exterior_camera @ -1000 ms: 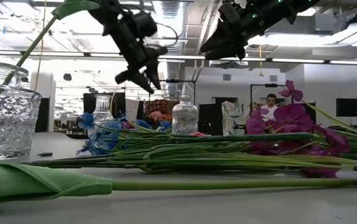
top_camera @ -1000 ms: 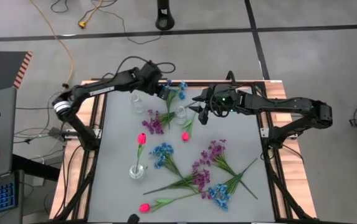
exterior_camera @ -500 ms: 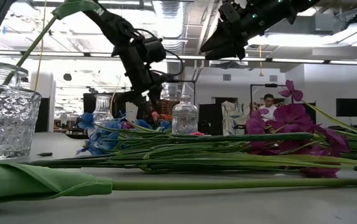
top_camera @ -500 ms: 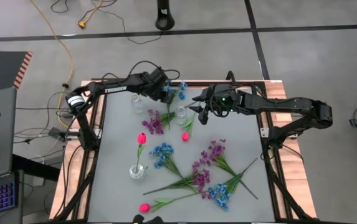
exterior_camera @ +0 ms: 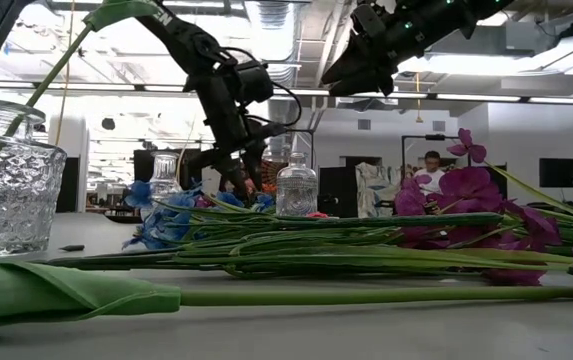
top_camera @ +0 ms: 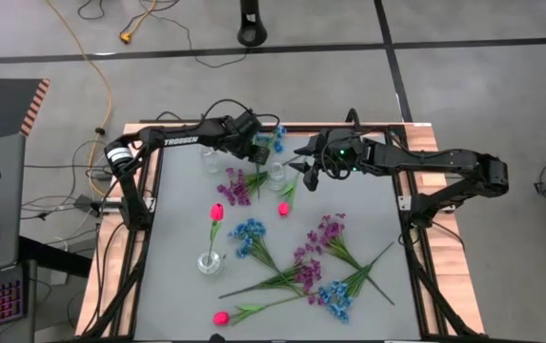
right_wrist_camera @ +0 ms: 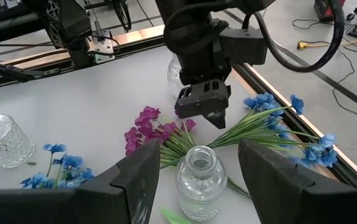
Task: Sort flowers into vase by color
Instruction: Put the top blue flower into the top left transparent vase
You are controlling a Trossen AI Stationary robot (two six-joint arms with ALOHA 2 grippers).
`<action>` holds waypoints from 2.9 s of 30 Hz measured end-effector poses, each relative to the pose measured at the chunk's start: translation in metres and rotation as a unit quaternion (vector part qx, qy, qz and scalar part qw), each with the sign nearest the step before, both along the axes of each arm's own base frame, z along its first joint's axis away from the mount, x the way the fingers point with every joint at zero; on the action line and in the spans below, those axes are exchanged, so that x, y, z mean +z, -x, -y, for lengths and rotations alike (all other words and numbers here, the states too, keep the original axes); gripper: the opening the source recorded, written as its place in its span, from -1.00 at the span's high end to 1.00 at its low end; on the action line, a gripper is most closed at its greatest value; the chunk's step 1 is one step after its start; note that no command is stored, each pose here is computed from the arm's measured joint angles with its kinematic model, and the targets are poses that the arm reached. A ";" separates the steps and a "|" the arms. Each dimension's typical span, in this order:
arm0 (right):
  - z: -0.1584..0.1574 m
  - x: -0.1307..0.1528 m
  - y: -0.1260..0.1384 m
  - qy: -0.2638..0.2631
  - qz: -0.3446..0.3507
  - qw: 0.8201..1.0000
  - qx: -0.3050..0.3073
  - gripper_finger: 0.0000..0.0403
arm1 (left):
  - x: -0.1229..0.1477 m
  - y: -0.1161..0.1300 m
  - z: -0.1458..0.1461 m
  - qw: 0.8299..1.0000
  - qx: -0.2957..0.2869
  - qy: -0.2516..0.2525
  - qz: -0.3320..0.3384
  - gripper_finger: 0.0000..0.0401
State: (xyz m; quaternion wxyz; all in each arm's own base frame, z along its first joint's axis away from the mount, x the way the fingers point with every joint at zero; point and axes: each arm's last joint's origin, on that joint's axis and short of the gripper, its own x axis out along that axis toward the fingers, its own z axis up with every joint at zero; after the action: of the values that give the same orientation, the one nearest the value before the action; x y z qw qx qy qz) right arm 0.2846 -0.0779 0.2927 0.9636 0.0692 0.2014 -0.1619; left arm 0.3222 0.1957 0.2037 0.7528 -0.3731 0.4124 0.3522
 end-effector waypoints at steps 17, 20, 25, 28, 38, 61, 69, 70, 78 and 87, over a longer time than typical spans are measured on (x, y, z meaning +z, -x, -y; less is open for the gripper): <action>-0.001 0.000 0.000 0.000 0.001 1.000 0.002 -0.21 | -0.030 -0.016 0.006 1.000 -0.002 0.001 -0.025 0.34; -0.001 0.000 0.000 0.000 0.000 1.000 0.002 -0.21 | -0.037 -0.018 0.005 1.000 -0.001 0.002 -0.029 0.34; -0.002 0.000 -0.001 0.000 0.001 1.000 0.004 -0.21 | -0.039 -0.019 0.003 0.999 0.004 -0.005 -0.034 0.34; -0.002 0.000 -0.001 0.000 0.001 1.000 0.004 -0.21 | -0.039 -0.019 0.003 0.999 0.005 -0.008 -0.034 0.34; -0.002 0.000 -0.001 0.000 0.001 1.000 0.004 -0.21 | -0.040 -0.019 0.003 0.999 0.005 -0.011 -0.036 0.34; -0.002 0.000 -0.001 0.001 0.002 1.000 0.003 -0.21 | -0.055 -0.027 0.002 0.999 -0.001 -0.017 -0.033 0.75; -0.002 0.000 -0.001 0.001 0.002 1.000 0.003 -0.21 | -0.052 -0.028 0.001 1.000 -0.002 -0.011 -0.021 0.93; -0.002 0.000 -0.001 0.001 0.002 1.000 0.003 -0.21 | -0.050 -0.030 0.000 1.000 -0.003 -0.010 -0.016 0.93; -0.002 0.000 -0.001 0.001 0.002 1.000 0.003 -0.21 | -0.012 -0.048 -0.009 0.998 -0.030 -0.038 0.032 0.97; -0.002 0.000 -0.001 0.001 0.002 1.000 0.003 -0.21 | 0.056 -0.058 -0.030 0.992 -0.059 -0.092 0.060 0.98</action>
State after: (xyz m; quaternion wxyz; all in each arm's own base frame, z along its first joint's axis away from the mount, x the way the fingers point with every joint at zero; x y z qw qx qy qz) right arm 0.2853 -0.0761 0.2931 0.9645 0.0682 0.1994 -0.1589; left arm 0.3800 0.2254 0.2594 0.8266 -0.2975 0.3541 0.3206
